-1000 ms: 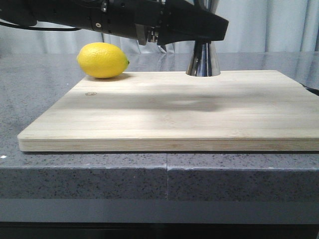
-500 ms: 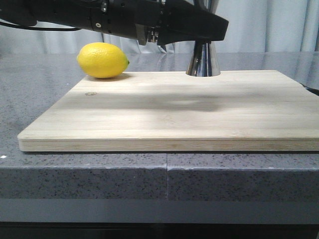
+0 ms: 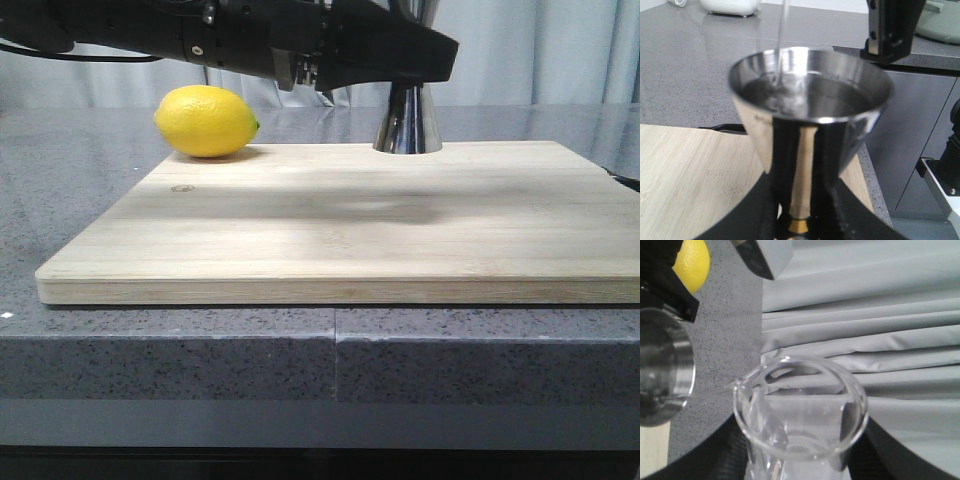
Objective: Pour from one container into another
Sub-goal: 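Tilt the glass beaker with the right gripper, pouring liquid into the jigger, then tilt the beaker upright and carry it back toward its spot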
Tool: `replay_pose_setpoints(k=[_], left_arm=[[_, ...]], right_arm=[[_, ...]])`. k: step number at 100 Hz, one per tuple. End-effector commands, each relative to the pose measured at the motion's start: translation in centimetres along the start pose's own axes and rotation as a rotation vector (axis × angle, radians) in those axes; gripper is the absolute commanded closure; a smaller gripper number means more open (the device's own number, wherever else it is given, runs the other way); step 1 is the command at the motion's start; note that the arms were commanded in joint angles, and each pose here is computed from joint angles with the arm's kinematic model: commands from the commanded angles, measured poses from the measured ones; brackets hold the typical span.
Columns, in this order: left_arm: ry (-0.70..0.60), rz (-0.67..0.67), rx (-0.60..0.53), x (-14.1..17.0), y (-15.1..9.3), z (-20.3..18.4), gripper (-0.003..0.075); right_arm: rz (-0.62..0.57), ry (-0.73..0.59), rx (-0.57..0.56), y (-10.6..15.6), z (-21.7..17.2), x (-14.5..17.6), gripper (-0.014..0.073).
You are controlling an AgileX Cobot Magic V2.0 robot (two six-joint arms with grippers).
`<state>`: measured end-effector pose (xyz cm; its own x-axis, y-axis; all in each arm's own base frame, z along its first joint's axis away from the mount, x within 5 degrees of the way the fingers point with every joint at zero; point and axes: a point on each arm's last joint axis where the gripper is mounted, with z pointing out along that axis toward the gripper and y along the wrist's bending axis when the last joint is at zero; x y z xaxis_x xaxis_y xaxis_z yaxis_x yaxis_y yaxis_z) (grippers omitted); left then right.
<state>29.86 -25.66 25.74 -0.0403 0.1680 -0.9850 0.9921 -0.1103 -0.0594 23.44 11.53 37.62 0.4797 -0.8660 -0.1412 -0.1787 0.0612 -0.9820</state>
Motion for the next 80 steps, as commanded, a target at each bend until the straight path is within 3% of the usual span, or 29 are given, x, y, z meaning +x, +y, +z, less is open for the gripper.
replay_pose_setpoints(k=[1,21,53,80], left_arm=[[-0.144,0.056,0.075,-4.1,-1.6,-0.6,0.0741],[-0.144,0.056,0.075,-4.1,-1.6,-0.6,0.0741],[-0.144,0.056,0.075,-4.1,-1.6,-0.6,0.0741],[-0.144,0.056,0.075,-4.1,-1.6,-0.6,0.0741]], right_arm=[[0.049,0.003,0.056,-1.7,-0.6,-0.2,0.0396],[0.222,0.034,0.067,-1.7,-0.7,0.1,0.0396],[0.632,0.075,0.100,-1.8,-0.6,0.7,0.0396],[0.818,0.188,0.129,-1.1,0.2,3.5,0.0396]])
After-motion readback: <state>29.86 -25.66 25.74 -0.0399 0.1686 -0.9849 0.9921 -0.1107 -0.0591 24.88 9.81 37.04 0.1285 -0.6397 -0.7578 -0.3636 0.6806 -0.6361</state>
